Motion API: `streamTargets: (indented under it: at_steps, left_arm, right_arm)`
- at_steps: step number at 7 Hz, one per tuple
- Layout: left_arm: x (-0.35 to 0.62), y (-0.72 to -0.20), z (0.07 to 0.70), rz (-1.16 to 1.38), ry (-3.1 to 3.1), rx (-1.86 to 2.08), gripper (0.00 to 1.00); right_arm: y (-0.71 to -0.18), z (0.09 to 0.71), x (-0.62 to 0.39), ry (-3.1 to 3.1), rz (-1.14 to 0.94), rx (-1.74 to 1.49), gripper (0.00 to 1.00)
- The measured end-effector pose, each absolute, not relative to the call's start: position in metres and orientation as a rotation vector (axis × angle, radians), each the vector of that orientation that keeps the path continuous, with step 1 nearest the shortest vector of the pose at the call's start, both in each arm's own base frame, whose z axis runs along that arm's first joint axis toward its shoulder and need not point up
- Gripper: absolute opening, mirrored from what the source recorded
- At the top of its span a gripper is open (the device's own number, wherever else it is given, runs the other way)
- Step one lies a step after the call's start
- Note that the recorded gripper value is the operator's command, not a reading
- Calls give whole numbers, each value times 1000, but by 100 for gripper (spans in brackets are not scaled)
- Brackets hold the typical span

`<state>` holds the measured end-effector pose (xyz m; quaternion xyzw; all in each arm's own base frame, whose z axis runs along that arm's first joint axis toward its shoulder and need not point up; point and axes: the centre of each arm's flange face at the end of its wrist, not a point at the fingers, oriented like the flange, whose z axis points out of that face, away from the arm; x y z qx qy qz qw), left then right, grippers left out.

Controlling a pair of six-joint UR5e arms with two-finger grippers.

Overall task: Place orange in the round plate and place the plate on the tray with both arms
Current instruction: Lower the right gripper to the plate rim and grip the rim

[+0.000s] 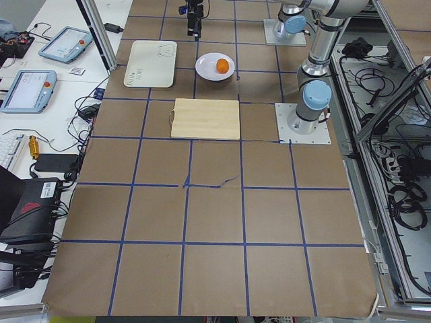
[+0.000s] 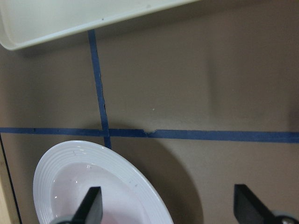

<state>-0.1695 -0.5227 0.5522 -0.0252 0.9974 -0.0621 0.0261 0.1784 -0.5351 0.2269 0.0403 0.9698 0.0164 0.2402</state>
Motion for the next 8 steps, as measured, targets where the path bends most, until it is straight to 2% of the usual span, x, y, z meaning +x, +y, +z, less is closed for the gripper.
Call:
streamTargets:
  at_steps: [3, 7, 8]
  left_arm:
    - [-169, -521, 557, -200, 3084, -91, 100]
    - [-166, -514, 561, -208, 3082, -87, 100]
    - [-166, -513, 561, -209, 3082, -88, 100]
  right_arm:
    - [-498, 186, 190, 2566, 28, 81, 98]
    - [-481, 164, 223, 2558, 30, -4, 69]
    - [-481, 161, 224, 2558, 28, -12, 52]
